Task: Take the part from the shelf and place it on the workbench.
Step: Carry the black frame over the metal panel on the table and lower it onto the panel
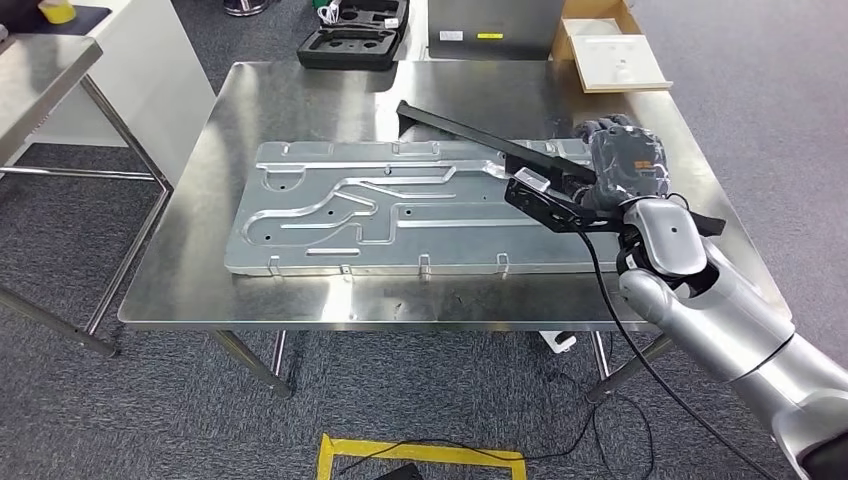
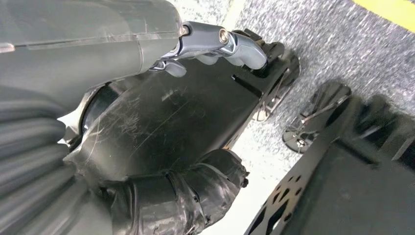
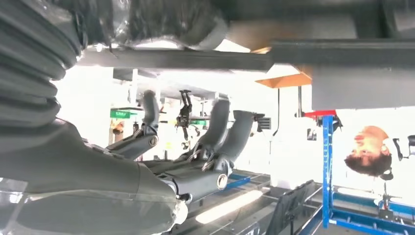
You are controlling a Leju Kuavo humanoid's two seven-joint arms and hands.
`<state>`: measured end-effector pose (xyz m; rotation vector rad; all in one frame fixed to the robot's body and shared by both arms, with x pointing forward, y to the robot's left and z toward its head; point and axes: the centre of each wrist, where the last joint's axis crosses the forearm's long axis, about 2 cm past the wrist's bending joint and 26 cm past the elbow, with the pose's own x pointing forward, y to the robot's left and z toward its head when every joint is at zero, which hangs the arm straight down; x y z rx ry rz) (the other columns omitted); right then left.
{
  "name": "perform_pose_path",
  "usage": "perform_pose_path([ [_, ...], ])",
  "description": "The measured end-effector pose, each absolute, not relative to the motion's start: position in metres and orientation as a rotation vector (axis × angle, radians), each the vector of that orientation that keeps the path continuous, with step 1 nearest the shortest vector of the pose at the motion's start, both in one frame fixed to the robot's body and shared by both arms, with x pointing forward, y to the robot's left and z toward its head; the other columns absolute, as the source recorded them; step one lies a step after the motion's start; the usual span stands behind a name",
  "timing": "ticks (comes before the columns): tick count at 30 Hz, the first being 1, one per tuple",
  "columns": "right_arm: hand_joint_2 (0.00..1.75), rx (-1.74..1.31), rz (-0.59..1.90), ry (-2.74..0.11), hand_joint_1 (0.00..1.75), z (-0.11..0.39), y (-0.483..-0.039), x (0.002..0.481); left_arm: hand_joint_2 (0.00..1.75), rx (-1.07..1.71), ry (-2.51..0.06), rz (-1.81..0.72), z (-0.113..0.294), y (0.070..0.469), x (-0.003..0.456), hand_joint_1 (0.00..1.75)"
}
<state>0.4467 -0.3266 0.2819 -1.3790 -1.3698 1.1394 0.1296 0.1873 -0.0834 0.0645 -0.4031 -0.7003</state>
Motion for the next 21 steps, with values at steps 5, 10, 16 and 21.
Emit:
perform_pose_path([
  [5, 0.00, -1.383, 1.141, -1.365, 0.00, 0.281, -0.330, 0.445, 1.75, 0.070, -0.407, -0.709, -0.083, 0.188, 0.130, 0.00],
  [10, 0.00, -1.379, 1.134, -1.365, 0.00, 0.281, -0.329, 0.445, 0.00, 0.087, -0.422, -0.705, -0.083, 0.188, 0.130, 0.00],
  [16, 0.00, -1.373, 1.092, -1.394, 0.00, 0.285, -0.326, 0.439, 0.00, 0.086, -0.418, -0.736, -0.083, 0.188, 0.132, 0.00],
  [21, 0.00, -1.381, 1.002, -1.461, 0.00, 0.282, -0.331, 0.423, 0.00, 0.100, -0.393, -0.819, -0.078, 0.183, 0.145, 0.00],
])
